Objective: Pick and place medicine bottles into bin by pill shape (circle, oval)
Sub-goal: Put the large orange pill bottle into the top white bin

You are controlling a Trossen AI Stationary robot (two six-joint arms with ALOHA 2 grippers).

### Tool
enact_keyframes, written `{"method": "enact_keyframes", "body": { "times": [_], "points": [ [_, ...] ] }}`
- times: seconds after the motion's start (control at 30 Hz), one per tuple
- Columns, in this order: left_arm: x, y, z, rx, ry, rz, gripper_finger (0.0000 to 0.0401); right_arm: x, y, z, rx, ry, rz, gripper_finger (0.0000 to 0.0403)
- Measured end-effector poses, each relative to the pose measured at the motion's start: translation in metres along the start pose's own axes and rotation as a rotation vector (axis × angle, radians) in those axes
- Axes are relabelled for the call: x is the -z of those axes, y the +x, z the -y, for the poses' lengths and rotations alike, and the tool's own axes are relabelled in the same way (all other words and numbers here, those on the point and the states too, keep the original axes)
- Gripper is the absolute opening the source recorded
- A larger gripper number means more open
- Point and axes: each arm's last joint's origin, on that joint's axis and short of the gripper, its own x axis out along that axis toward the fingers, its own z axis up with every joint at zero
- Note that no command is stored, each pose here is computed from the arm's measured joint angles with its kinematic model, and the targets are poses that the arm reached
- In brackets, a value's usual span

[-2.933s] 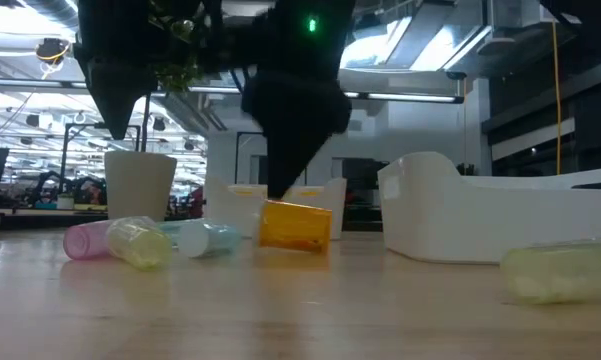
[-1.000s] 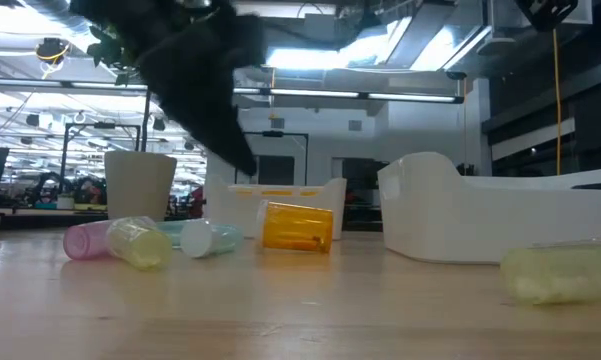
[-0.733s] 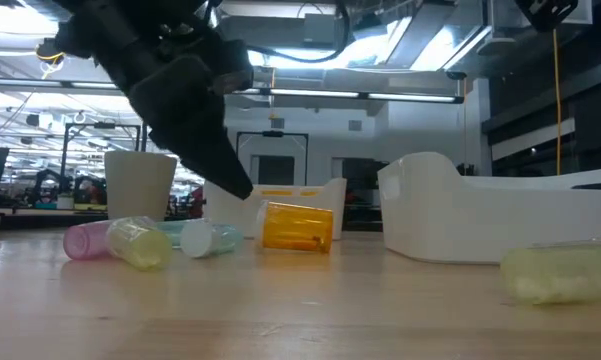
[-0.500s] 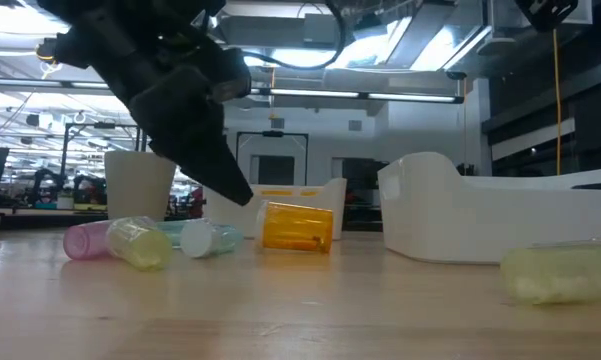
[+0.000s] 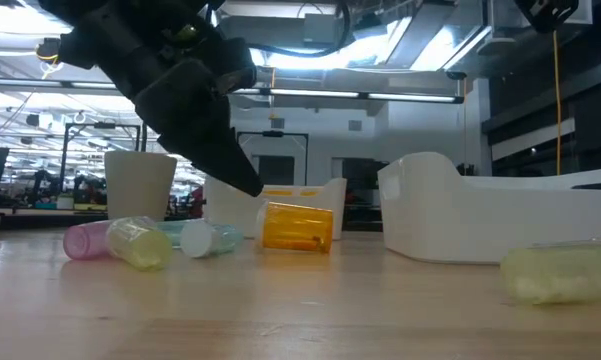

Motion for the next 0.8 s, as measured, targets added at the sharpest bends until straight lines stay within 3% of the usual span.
{"method": "enact_keyframes", "body": {
  "times": [0.23, 0.57, 0.8],
  "points": [
    [0.004, 0.013, -0.006, -0.024, -0.012, -0.013, 0.0275, 0.001, 0.000, 0.000, 0.004, -0.004, -0.007, 0.0176],
    [0.016, 0.034, -0.002, 0.022, -0.011, -0.033, 0.0275, 0.002, 0.001, 0.001, 0.004, -0.009, -0.024, 0.0176],
    [0.020, 0.045, 0.000, 0.031, 0.069, -0.009, 0.0275, 0.002, 0.001, 0.001, 0.004, -0.008, -0.024, 0.0176]
  ]
}}
